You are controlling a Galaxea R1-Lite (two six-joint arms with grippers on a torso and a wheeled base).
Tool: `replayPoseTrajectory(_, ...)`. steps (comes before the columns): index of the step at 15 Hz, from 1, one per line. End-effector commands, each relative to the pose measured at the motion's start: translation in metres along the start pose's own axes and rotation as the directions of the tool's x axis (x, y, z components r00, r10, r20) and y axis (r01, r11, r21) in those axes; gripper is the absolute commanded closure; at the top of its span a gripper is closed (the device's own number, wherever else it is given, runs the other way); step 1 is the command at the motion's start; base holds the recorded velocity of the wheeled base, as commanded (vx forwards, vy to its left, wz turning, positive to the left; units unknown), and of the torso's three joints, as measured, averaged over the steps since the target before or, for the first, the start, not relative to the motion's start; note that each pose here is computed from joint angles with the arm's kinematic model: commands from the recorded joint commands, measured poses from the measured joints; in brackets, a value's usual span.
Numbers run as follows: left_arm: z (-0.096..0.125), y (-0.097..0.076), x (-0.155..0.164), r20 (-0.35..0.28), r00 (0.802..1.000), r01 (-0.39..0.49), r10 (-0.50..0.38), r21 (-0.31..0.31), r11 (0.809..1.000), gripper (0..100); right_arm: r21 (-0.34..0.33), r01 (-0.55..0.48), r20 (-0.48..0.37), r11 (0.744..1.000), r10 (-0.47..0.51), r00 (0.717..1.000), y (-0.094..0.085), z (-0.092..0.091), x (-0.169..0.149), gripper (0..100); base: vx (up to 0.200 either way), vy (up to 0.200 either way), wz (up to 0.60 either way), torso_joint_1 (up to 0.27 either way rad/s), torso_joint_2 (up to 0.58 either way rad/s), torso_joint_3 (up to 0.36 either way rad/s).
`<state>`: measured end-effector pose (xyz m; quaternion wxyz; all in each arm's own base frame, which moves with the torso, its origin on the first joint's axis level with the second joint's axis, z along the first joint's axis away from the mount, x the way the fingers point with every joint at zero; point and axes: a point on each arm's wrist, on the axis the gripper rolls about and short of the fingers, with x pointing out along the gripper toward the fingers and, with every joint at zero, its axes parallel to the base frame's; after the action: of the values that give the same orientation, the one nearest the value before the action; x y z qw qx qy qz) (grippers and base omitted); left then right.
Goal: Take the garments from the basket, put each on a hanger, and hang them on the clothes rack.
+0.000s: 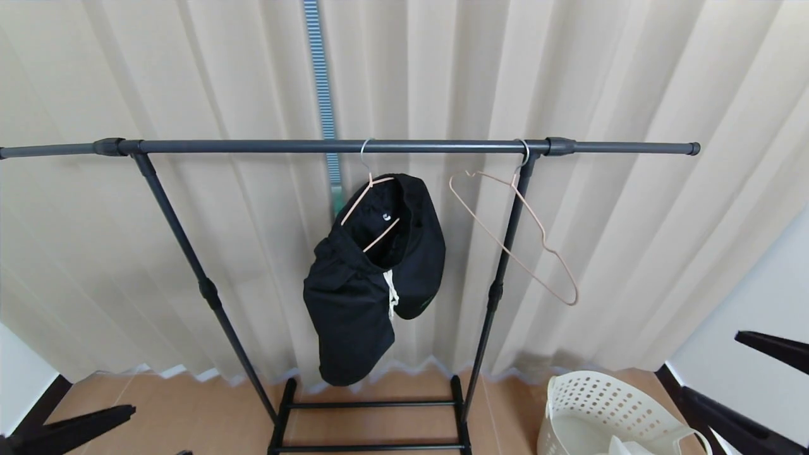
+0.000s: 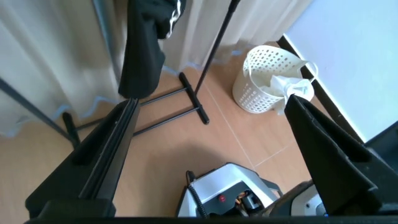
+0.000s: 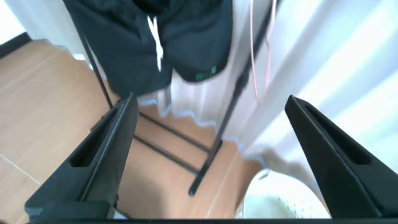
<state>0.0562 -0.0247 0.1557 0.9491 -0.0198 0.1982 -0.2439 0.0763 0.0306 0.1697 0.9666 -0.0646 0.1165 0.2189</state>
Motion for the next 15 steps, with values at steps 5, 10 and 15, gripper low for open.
replayPoseTrajectory(5, -0.072, -0.001, -0.041, 0.090, 0.995, -0.040, 0.040, 0.002, 0.999, 0, 0.058, 0.077, 0.039, 0.995, -0.080, 0.996, 0.011, -0.088, -0.061, 0, 0.000, 0.000, 0.00, 0.000, 0.00, 0.000)
replayPoseTrajectory(10, -0.087, -0.002, -0.048, 0.093, 0.988, -0.118, 0.120, -0.029, 0.993, 0, 0.064, 0.080, -0.002, 0.995, -0.080, 0.997, 0.014, -0.109, -0.066, 0, 0.000, 0.000, 0.00, 0.000, 0.00, 0.000)
replayPoseTrajectory(15, -0.088, -0.003, -0.046, 0.098, 0.958, -0.263, 0.268, -0.058, 0.963, 0, 0.109, 0.186, 0.026, 0.976, -0.190, 0.981, 0.015, -0.110, -0.069, 0, 0.000, 0.000, 0.00, 0.000, 0.00, 0.000)
